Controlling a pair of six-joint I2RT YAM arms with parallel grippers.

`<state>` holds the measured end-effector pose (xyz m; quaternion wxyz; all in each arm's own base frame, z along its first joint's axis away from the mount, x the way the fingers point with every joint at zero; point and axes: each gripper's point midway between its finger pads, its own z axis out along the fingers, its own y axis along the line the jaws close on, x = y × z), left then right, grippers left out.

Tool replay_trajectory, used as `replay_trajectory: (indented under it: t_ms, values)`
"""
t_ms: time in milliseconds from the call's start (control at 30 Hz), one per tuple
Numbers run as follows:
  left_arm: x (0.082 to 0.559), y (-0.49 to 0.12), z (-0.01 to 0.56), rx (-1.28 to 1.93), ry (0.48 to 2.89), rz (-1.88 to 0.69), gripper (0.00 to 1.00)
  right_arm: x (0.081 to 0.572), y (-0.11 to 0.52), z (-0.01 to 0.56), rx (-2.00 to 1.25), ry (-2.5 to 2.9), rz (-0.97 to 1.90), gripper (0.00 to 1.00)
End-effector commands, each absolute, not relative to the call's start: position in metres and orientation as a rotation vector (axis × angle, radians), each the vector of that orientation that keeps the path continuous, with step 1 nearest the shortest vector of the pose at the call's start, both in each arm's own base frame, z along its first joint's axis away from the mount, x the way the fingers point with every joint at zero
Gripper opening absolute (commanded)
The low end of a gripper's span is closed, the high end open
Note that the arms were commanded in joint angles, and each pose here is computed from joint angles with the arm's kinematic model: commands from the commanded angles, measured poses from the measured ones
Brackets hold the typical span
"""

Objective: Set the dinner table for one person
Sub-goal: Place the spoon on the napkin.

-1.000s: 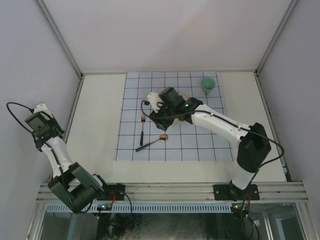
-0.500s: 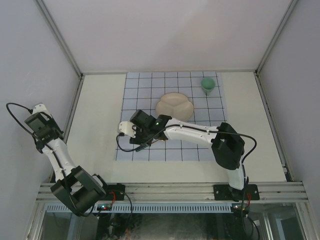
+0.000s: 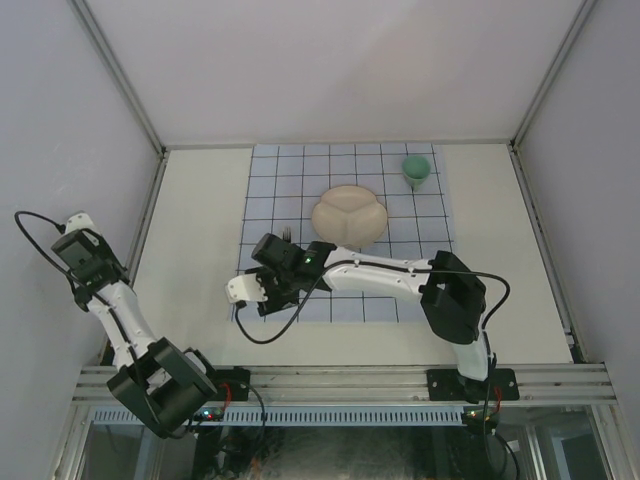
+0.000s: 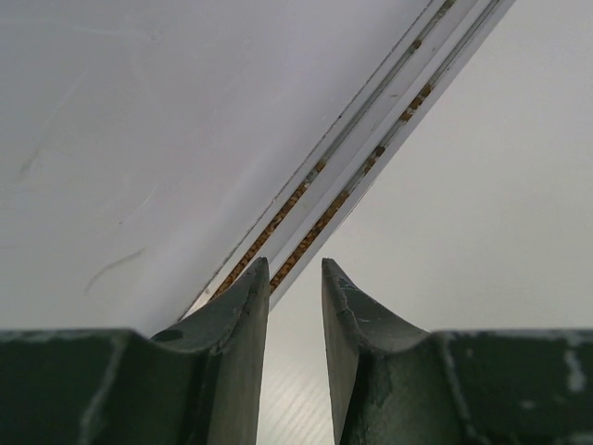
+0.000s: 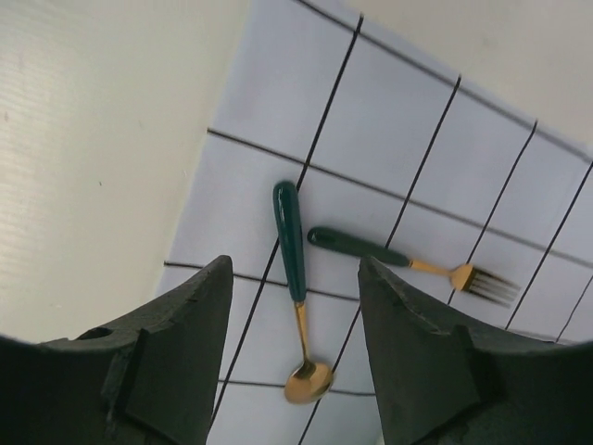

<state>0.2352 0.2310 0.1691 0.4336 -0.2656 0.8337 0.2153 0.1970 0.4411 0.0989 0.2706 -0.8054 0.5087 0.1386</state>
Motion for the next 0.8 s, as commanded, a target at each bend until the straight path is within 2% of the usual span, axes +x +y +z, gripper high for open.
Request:
replay_trajectory:
  t_ms: [0,333,767]
  values:
    - [0.228,0.234,0.181,-0.675,2.025,0.573,0.34,0.183,0.468,0.107,-2.219,1.237,0.445,0.57]
    - [0.219,0.234,0.181,-0.725,2.002,0.555,0.34,0.173,0.474,0.077,-2.281,1.271,0.537,0.56]
    - [0.200,0.233,0.176,-0.744,2.006,0.588,0.34,0.203,0.469,0.063,-2.269,1.312,0.548,0.53]
